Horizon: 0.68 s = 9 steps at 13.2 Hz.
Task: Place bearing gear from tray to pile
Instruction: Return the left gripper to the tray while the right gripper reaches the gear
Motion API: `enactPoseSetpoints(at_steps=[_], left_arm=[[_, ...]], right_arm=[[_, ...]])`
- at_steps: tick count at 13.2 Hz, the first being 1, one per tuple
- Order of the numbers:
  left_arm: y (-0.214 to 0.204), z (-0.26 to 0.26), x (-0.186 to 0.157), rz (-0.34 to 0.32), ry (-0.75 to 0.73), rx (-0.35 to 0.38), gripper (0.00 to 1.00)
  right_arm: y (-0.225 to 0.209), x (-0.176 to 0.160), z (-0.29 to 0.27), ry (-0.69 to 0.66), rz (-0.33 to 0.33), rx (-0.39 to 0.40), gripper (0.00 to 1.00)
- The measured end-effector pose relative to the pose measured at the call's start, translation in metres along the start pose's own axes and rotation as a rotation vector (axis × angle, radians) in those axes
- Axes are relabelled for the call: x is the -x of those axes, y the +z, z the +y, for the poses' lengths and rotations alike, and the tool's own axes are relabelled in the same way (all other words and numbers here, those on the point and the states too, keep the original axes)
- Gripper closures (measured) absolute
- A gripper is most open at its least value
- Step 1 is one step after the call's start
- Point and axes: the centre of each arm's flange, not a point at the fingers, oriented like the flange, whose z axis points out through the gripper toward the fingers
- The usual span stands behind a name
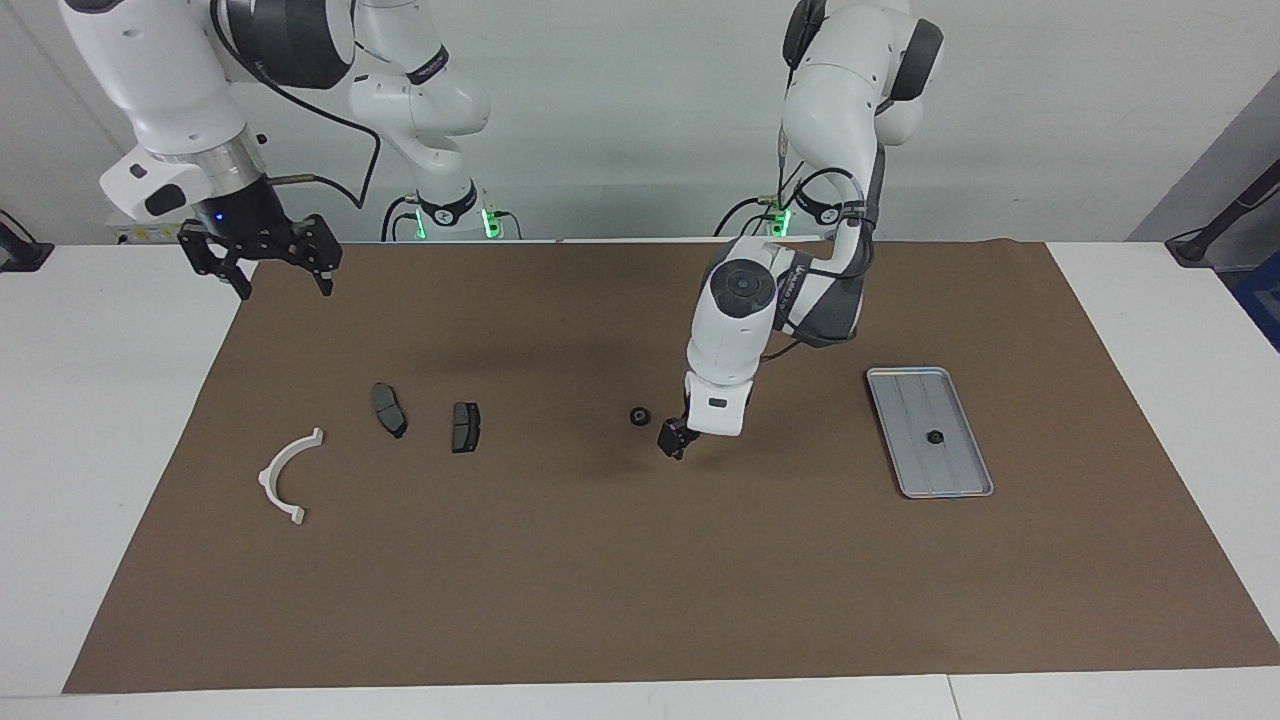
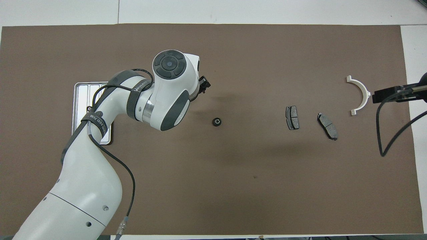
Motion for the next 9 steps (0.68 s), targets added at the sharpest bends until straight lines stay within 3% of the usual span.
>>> enactPoseSetpoints(at_steps=[4, 9], left_arm=[[-0.031, -0.065, -0.053, 0.007, 0.118, -0.014, 0.00], [-0.047, -0.170, -0.121, -0.017, 0.415, -0.040, 0.00]], right_arm=[[0.041, -0.032, -0.046, 0.004, 0.015, -0.006, 0.00], [0.051, -0.065, -0.114, 0.034, 0.030, -0.017, 0.00]])
